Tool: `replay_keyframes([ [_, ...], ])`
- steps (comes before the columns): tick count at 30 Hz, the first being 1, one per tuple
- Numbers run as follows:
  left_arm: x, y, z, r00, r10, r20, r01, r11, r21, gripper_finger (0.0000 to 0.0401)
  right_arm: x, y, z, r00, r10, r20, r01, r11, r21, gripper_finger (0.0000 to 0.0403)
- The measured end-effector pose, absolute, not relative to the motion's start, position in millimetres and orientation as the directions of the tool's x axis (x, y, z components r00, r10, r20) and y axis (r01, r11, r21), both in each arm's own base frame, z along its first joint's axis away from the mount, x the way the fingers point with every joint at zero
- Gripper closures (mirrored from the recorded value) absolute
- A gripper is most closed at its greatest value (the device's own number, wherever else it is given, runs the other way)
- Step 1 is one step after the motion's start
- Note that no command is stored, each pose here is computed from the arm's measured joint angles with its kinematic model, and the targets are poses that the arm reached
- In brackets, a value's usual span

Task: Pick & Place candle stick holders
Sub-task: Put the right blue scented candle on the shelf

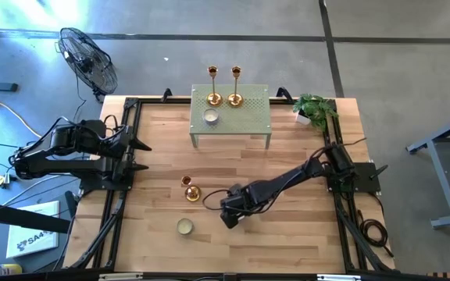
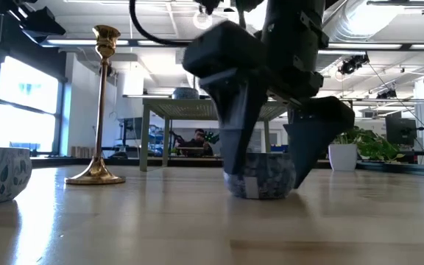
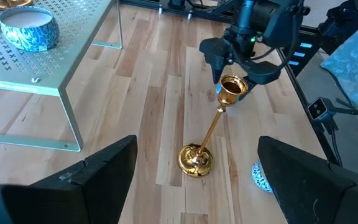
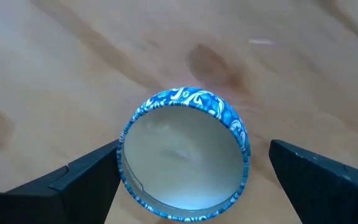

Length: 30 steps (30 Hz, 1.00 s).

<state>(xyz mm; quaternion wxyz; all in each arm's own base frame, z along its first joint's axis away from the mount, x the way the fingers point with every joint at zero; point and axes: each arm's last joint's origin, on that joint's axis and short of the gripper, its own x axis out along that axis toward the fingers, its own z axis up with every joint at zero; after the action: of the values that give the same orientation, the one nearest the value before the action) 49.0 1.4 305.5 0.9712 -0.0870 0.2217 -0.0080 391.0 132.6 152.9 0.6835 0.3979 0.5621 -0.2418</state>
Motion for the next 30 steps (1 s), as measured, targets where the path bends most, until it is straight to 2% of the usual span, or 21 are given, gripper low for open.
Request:
replay_keyframes([
  [10,48.5,1.4,304.6,0.897,-0.055,-0.438,-0.025,0.984,-0.174,0.0073,378.4,126.5,150.1,0.114,0.073,-0.991,0.822,0.553,0.136,0.0013],
  [30,48.6,1.6,304.6,0.897,-0.049,-0.438,-0.053,0.975,-0.217,0.0073,381.3,118.0,150.4,0.116,0.072,-0.991,0.826,0.546,0.137,0.0013],
])
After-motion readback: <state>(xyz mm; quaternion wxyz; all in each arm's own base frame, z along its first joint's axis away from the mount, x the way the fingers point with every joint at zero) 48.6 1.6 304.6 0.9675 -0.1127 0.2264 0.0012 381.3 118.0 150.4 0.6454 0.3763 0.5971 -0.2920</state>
